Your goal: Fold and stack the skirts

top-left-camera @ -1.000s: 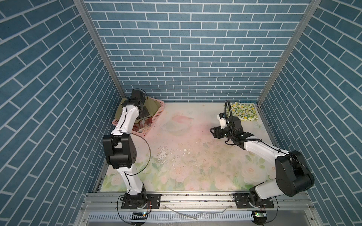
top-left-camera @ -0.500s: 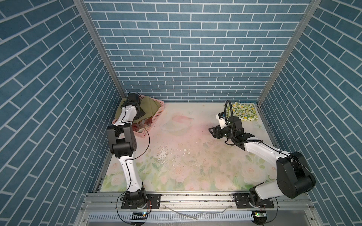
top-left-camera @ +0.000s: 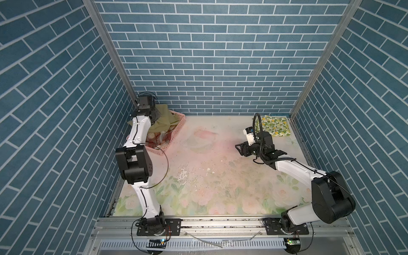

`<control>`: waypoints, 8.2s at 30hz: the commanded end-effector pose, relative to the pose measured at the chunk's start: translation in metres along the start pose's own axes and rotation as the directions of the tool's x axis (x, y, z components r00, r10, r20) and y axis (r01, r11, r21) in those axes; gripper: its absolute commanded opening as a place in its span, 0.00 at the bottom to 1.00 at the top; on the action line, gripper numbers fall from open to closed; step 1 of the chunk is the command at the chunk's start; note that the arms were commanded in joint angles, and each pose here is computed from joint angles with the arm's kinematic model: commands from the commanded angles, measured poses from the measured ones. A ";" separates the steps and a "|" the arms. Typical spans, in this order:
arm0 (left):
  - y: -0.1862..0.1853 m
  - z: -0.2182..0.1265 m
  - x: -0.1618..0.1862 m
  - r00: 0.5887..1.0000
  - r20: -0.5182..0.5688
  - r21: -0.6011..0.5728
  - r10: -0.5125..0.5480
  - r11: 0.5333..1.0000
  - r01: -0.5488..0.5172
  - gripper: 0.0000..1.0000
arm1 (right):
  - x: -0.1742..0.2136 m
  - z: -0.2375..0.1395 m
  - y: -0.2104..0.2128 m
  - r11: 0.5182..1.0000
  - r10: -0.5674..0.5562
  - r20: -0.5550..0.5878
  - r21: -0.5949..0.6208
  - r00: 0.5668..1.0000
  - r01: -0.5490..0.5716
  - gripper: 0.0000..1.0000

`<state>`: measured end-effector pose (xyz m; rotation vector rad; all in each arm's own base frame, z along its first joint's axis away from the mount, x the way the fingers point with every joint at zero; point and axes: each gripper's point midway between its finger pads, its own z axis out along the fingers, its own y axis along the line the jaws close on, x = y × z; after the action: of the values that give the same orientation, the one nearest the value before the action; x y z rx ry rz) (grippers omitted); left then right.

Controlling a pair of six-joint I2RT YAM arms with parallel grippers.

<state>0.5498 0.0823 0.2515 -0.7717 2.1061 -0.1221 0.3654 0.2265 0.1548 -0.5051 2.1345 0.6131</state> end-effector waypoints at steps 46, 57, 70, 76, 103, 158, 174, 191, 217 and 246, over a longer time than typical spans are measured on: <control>-0.092 -0.116 0.305 0.762 -0.271 0.329 0.588 0.800 -0.501 0.80 | 0.094 -0.033 0.008 0.979 0.131 -0.247 0.186 0.960 -0.086 0.80; -0.033 -0.114 0.347 0.755 -0.416 0.241 0.507 0.862 -0.446 0.79 | 0.133 0.013 0.035 0.991 -0.030 -0.343 0.111 0.939 0.072 0.83; -0.036 -0.127 0.382 0.753 -0.446 0.390 0.484 0.862 -0.323 0.78 | 0.069 0.005 -0.013 0.942 0.115 -0.191 0.334 0.975 -0.045 0.00; -0.065 -0.154 0.398 0.701 -0.237 0.541 0.673 0.691 -0.480 0.77 | 0.037 -0.021 -0.020 0.940 0.247 -0.124 0.272 0.961 -0.206 0.00; -0.028 -0.161 0.493 0.292 -0.174 0.518 0.940 0.340 -0.785 0.75 | -0.005 -0.044 -0.046 0.897 0.396 -0.061 0.237 0.916 -0.372 0.00; -0.143 -0.151 0.269 0.757 -0.122 0.370 0.641 0.738 -0.565 0.00 | 0.024 -0.036 0.064 0.995 -0.097 0.217 -0.010 0.971 0.102 0.70; -0.129 -0.126 0.272 0.777 -0.184 0.339 0.603 0.780 -0.525 0.00 | 0.105 0.051 0.128 0.973 -0.199 0.111 -0.096 0.974 0.210 0.63; -0.124 -0.123 0.274 0.777 -0.190 0.339 0.600 0.783 -0.522 0.00 | 0.105 0.080 0.113 0.985 -0.172 0.095 0.035 0.981 0.169 0.00; -0.138 -0.343 0.167 0.807 0.169 0.533 0.566 0.637 -0.558 0.00 | -0.123 -0.247 0.095 0.962 -0.185 0.443 0.266 0.877 0.068 0.00; -0.184 -0.031 0.211 0.775 -0.241 0.344 0.584 0.798 -0.494 0.82 | -0.064 0.000 -0.132 0.842 0.477 -0.034 0.306 0.878 -0.445 0.70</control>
<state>0.5394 -0.1973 0.1416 0.0856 2.5687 -0.2535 0.5057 0.1347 0.1790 0.1112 2.3747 0.5168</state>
